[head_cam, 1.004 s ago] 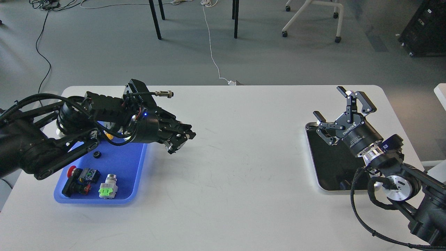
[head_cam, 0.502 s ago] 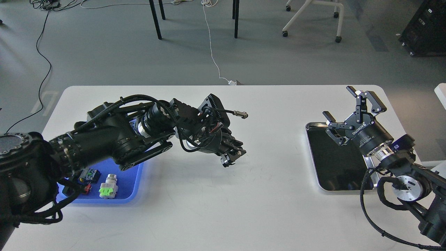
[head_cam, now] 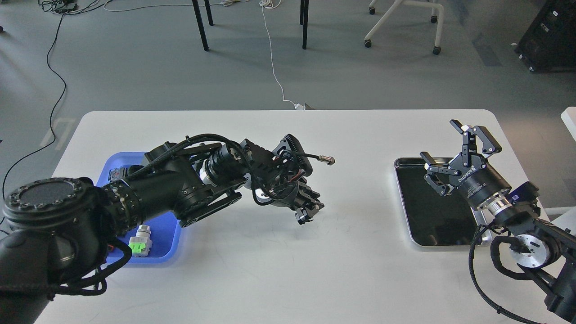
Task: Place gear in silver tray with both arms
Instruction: 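Lift the gear and carry it with the left arm toward the table center, then open the left gripper to set the gear on the table center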
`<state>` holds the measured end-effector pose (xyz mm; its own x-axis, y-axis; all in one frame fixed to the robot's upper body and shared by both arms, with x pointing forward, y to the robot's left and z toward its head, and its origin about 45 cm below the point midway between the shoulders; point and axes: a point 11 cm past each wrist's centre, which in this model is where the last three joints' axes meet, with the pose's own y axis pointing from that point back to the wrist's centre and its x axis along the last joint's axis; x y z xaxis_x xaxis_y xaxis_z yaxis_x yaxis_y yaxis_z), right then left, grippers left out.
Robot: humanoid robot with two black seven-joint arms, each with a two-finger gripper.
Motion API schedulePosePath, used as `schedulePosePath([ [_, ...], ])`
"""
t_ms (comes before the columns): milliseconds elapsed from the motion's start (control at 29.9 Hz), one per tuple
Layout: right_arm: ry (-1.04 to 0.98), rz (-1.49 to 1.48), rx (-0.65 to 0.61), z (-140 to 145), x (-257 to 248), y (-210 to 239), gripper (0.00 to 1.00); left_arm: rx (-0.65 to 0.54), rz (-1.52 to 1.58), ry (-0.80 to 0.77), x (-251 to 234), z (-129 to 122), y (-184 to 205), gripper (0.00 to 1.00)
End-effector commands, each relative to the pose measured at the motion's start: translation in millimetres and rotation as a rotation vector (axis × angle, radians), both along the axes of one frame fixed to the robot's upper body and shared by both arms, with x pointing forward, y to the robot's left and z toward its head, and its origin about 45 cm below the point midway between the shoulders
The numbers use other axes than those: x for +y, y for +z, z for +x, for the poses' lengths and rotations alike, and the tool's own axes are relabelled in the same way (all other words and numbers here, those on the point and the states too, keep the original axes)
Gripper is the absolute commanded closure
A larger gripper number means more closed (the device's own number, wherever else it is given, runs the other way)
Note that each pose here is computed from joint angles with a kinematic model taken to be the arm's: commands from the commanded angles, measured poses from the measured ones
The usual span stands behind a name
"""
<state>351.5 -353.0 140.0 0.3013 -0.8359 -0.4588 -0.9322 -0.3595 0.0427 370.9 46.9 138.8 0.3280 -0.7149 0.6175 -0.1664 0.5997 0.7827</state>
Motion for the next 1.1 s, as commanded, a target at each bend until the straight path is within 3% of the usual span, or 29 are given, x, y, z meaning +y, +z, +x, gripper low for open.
schedulePosePath([
  [0, 0.000, 0.000, 0.001, 0, 0, 0, 0.01, 0.017, 0.015, -0.005, 3, -6, -9, 0.82],
  [268, 0.000, 0.000, 0.001, 0, 0, 0, 0.01, 0.035, 0.009, -0.009, 2, -13, -15, 0.77],
  [335, 0.000, 0.000, 0.001, 0, 0, 0, 0.01, 0.035, 0.009, -0.009, 2, -13, -15, 0.66],
  [502, 0.000, 0.000, 0.001, 0, 0, 0, 0.01, 0.035, 0.006, -0.008, 2, -13, -14, 0.28],
  [703, 0.009, 0.002, 0.003, -1, 3, -1, 0.01, 0.013, -0.034, -0.012, -6, -8, -2, 0.15],
  [903, 0.015, -0.003, 0.001, 0, 4, 0, 0.01, 0.183, -0.475, 0.137, -45, -5, 52, 0.07],
  [1071, 0.030, -0.003, -0.014, 4, 8, 6, 0.01, 0.321, -0.840, 0.469, 8, 36, 90, 0.03],
])
